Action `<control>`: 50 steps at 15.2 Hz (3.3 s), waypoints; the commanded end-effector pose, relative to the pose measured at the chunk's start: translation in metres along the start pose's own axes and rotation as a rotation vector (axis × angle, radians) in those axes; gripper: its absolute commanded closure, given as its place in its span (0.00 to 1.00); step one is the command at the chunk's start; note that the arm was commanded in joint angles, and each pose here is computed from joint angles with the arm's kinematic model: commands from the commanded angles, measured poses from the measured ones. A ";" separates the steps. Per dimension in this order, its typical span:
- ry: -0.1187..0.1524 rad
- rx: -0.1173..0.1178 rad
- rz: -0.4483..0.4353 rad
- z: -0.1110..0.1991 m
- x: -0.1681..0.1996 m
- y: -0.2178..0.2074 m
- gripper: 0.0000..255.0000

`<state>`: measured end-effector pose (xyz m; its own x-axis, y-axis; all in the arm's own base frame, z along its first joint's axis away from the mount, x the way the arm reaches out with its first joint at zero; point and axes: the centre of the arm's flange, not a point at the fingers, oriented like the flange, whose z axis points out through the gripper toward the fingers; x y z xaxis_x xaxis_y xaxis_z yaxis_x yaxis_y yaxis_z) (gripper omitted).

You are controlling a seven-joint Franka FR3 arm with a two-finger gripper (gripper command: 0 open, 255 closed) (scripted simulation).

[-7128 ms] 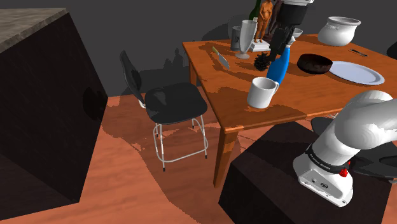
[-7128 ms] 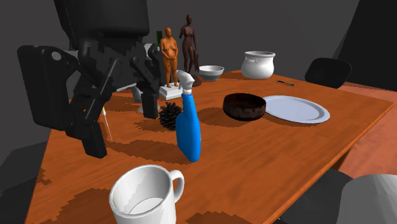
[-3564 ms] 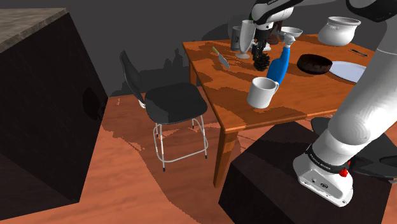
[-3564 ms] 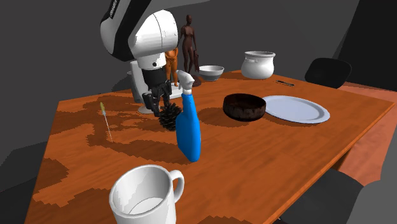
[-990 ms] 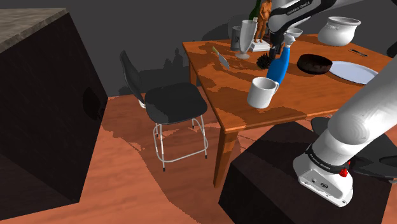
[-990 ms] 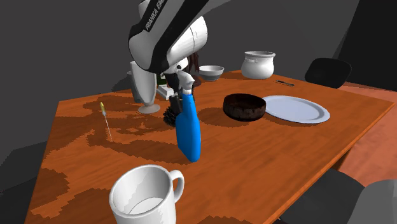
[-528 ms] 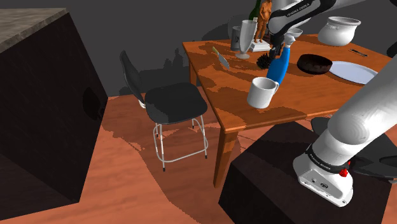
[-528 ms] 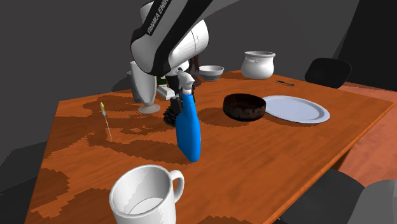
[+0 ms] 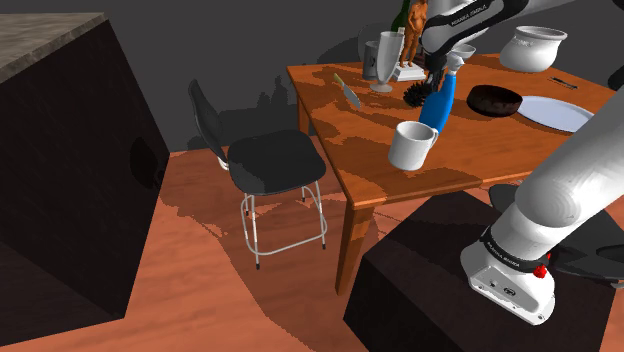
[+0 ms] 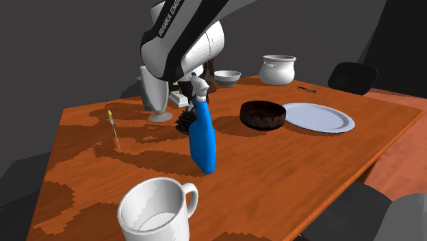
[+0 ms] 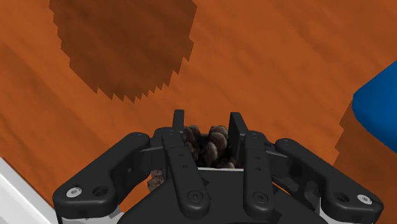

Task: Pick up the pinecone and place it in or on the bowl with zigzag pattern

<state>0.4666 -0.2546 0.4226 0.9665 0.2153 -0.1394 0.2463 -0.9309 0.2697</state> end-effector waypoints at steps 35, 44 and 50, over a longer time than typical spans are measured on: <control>0.000 0.000 0.000 -0.136 -0.055 0.060 1.00; 0.000 0.000 0.000 -0.116 -0.156 0.118 1.00; 0.000 0.000 0.000 -0.102 -0.224 0.156 1.00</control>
<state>0.3069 -0.4095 0.5925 0.9670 0.2133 -0.1393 0.2443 -0.9315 0.2693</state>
